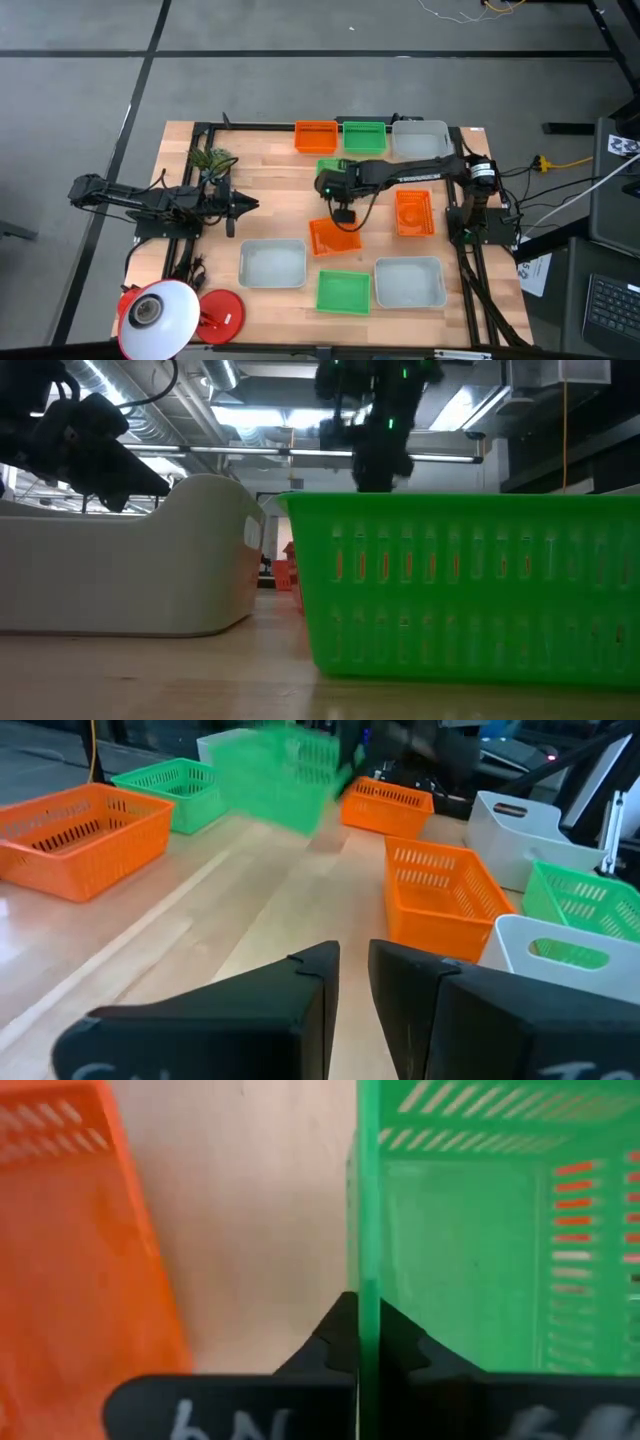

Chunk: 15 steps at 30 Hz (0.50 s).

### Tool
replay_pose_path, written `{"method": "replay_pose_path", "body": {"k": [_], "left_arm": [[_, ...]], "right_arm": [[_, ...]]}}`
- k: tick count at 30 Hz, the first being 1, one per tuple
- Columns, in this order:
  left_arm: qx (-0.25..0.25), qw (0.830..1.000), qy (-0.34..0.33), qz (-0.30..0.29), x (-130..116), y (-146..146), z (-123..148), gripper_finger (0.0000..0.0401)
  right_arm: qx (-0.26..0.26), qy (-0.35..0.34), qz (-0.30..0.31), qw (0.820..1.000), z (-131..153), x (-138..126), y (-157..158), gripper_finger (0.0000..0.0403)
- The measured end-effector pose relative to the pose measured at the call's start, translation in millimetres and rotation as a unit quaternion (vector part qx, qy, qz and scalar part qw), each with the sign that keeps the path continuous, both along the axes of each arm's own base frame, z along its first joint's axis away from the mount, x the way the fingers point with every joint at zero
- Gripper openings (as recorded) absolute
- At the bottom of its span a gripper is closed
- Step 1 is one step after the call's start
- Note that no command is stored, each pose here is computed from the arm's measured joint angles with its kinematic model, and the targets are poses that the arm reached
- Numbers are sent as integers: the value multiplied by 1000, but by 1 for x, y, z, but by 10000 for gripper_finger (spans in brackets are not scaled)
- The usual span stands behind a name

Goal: Stack baskets by color
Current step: Stack the middle green bin on the top green bin

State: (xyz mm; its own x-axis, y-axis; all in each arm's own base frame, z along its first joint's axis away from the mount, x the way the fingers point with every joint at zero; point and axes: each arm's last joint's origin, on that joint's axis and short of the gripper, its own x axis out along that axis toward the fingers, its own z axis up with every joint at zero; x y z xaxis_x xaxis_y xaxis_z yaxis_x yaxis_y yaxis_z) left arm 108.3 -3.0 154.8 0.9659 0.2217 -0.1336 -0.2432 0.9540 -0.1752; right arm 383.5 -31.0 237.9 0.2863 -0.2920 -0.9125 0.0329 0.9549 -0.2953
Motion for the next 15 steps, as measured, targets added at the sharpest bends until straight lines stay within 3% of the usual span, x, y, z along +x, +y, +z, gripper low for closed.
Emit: {"method": "replay_pose_path", "body": {"k": [4, 9, 12, 15], "left_arm": [[25, 1000, 6, -4, 0, 0, 0, 51], [46, 999, 10, -6, 0, 0, 0, 51], [51, 999, 12, -7, 0, 0, 0, 51], [51, 999, 12, -7, 0, 0, 0, 51]], "right_arm": [[-72, 40, 14, 997, 34, -9, -16, 1], [-94, 64, -6, 994, 54, -28, -51, 1], [-77, 66, -21, 995, 59, -43, -78, 1], [-17, 53, -18, 998, 58, -52, -106, 0]]}}
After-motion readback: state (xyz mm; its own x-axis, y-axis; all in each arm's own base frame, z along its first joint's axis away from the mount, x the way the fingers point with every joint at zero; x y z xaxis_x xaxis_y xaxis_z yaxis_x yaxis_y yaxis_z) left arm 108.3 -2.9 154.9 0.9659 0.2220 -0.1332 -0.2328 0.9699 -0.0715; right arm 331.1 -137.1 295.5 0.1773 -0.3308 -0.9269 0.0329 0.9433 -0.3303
